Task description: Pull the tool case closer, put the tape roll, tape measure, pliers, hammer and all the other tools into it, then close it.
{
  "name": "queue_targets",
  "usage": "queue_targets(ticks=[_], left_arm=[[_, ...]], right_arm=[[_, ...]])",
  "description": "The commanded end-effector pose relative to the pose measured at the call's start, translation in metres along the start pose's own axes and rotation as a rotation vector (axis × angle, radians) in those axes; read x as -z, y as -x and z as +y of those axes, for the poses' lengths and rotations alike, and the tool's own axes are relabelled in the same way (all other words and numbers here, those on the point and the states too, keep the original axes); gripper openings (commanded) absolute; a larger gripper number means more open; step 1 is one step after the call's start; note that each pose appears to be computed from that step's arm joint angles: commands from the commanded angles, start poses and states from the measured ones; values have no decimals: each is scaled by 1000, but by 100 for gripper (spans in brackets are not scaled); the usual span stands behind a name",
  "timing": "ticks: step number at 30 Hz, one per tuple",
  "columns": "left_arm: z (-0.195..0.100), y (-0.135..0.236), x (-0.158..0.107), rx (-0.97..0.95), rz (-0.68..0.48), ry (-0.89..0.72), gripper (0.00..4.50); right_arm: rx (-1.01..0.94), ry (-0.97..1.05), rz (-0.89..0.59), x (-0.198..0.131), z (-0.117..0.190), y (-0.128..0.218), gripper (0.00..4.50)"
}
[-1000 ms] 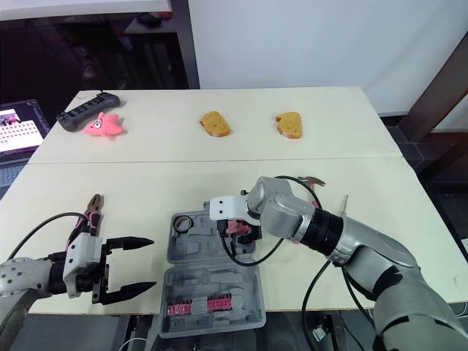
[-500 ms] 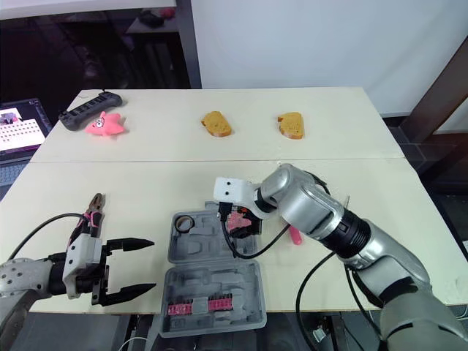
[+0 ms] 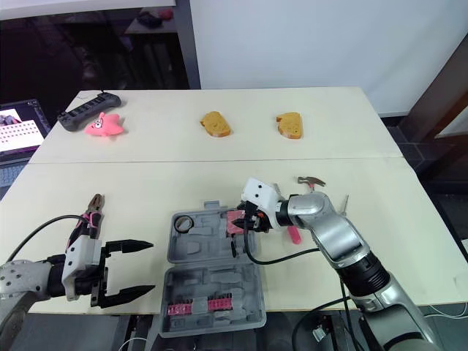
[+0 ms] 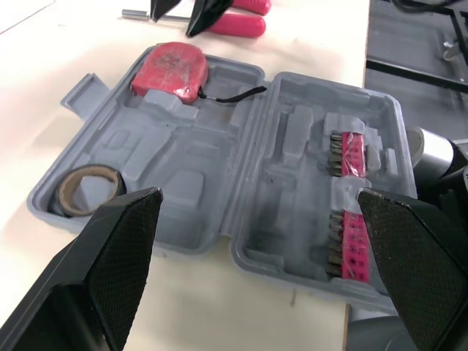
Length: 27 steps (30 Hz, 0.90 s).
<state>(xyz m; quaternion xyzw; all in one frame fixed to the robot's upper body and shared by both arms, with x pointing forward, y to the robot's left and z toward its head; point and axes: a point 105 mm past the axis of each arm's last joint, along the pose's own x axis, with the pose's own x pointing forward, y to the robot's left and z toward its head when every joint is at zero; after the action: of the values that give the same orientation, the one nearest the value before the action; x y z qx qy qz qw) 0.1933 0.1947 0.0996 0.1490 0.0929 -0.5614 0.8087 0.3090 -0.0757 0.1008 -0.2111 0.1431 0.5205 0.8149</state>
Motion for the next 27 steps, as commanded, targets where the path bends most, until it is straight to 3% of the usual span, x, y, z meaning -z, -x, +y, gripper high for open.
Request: queue_targets(ticks=[1, 8, 18, 22, 27], left_arm=[[2, 2, -6, -6, -3, -31, 450], [1, 1, -7, -11, -2, -33, 450], [1, 1, -7, -21, -3, -31, 450], [0, 1, -7, -19, -2, -27, 450], [0, 1, -6, -18, 2, -26, 450]], right_arm=[[43, 11, -61, -3, -4, 2, 212], [63, -52, 0, 22, -3, -3, 212], [76, -209, 219, 75, 5, -9, 212], [26, -270, 354, 100, 24, -9, 212], [27, -316, 396, 105, 28, -9, 212]])
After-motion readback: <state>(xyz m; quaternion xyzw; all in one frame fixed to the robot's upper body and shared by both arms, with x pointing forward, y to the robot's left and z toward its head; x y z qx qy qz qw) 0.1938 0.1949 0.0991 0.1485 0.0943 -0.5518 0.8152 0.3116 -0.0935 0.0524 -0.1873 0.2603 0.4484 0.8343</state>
